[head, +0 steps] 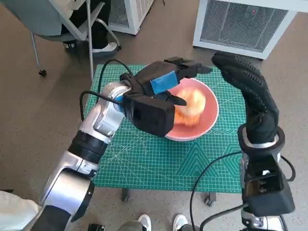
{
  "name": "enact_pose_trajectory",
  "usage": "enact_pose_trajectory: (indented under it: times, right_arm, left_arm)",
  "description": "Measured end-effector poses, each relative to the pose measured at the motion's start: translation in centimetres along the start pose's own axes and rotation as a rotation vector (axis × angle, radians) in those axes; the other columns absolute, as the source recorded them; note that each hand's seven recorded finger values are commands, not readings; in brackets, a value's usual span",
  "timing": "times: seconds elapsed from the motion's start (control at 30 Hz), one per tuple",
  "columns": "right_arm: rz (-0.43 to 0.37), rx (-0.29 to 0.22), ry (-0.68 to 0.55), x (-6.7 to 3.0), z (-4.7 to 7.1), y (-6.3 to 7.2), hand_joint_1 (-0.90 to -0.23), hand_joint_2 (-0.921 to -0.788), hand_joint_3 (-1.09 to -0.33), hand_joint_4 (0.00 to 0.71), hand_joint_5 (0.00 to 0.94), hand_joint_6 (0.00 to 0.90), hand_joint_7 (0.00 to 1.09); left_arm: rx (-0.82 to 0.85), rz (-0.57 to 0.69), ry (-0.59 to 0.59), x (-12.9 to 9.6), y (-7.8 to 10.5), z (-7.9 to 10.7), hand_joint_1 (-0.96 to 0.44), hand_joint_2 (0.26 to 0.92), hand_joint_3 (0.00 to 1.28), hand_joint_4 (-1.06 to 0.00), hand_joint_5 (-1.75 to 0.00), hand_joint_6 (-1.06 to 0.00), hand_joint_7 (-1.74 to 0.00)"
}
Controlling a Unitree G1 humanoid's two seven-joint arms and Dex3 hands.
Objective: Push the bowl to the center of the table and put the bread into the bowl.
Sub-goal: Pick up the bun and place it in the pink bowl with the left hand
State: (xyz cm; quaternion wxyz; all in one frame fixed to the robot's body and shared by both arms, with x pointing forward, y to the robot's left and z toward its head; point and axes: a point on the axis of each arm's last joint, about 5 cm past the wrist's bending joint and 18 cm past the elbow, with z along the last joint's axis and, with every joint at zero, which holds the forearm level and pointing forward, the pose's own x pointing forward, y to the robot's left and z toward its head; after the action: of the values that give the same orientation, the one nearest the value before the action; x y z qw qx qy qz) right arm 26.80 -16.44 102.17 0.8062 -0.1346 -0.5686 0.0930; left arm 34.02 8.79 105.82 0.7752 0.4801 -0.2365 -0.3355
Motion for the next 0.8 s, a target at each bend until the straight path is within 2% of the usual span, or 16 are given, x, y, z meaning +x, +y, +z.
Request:
enact_pose_trajectory:
  times: [0.33,0.57,0.8]
  right_arm:
    - [-0.006,-0.013,0.005,-0.05,0.0,-0.4,-0.542,-0.921,-0.748,0.313,0.001,-0.001,0.67]
    - [-0.011,-0.026,0.011,0.08,0.1,-0.8,-0.518,-0.921,-0.758,0.299,0.001,-0.001,0.67]
    - [-0.041,-0.039,0.034,0.39,0.2,-1.2,-0.537,-0.921,-0.768,0.304,0.004,0.0,0.67]
  left_arm:
    - [-0.123,0.176,-0.076,-1.0,0.6,-0.4,-0.38,0.921,0.18,0.0,0.0,-0.15,-0.07]
    - [-0.231,0.332,-0.159,-2.2,0.3,-0.6,-0.33,0.921,0.24,-0.11,-0.05,-0.19,-0.09]
    - [-0.381,0.502,-0.235,-3.9,-0.2,-1.1,-0.35,0.921,0.33,-0.19,-0.07,-0.22,-0.13]
